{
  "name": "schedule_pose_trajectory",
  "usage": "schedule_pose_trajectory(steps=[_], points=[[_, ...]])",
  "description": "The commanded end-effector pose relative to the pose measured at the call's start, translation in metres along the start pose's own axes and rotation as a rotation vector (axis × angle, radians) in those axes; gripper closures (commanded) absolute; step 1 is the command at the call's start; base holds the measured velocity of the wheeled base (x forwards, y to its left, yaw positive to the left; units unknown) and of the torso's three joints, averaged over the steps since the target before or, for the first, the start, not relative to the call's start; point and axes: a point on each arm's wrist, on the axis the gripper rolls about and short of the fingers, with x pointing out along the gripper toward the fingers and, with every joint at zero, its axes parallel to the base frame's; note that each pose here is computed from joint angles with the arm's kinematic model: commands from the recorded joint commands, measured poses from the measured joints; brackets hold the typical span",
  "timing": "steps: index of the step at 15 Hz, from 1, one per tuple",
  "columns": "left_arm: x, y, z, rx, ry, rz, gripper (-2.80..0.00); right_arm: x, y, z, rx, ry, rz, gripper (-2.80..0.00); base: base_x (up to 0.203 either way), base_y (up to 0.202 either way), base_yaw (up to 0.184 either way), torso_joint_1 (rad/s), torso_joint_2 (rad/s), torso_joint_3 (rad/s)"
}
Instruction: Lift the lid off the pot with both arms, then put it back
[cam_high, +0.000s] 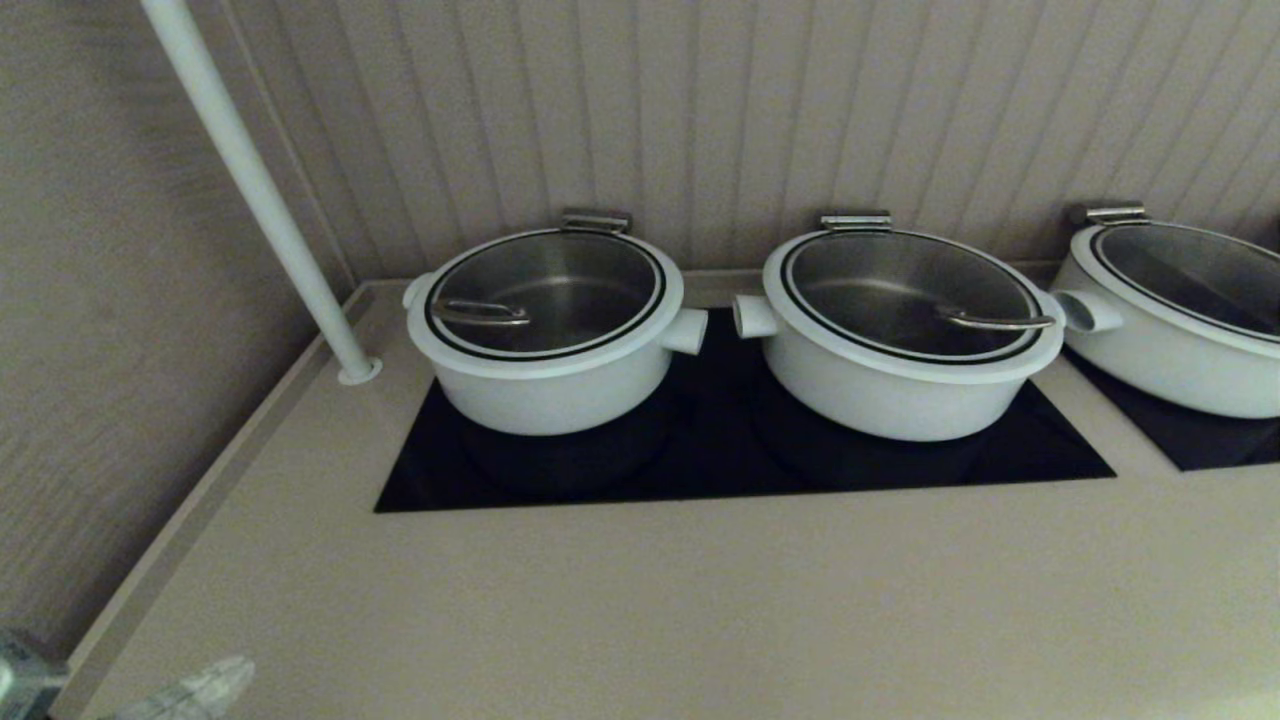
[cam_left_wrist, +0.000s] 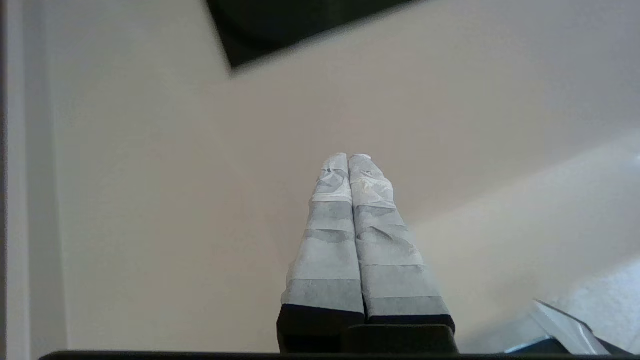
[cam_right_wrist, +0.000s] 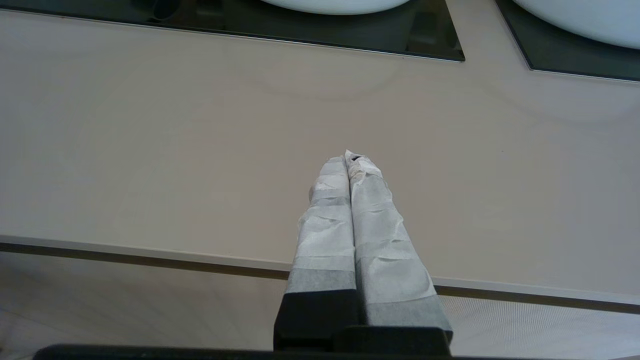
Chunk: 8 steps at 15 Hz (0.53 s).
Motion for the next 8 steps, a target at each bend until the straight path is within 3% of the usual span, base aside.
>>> schedule_pose_trajectory(steps=[1, 4, 6, 8], points=[[-0.02, -0.007, -0.015, 0.008, -0.067, 0.023, 0.0, 0.0, 0.0, 0.0, -0.001, 0.002, 0.001, 0.0, 0.0, 0.0, 0.0, 0.0, 0.0, 0.0], [-0.036, -0.012, -0.04, -0.028, -0.029, 0.129, 0.0, 0.0, 0.0, 0.0, -0.001, 0.002, 0.001, 0.0, 0.0, 0.0, 0.0, 0.0, 0.0, 0.0], [-0.04, -0.013, -0.048, -0.117, -0.031, 0.194, 0.0, 0.0, 0.0, 0.0, -0.001, 0.002, 0.001, 0.0, 0.0, 0.0, 0.0, 0.0, 0.0, 0.0], [-0.044, -0.015, -0.05, -0.142, -0.087, 0.251, 0.0, 0.0, 0.0, 0.0, -0.001, 0.002, 0.001, 0.0, 0.0, 0.0, 0.0, 0.0, 0.0, 0.0]])
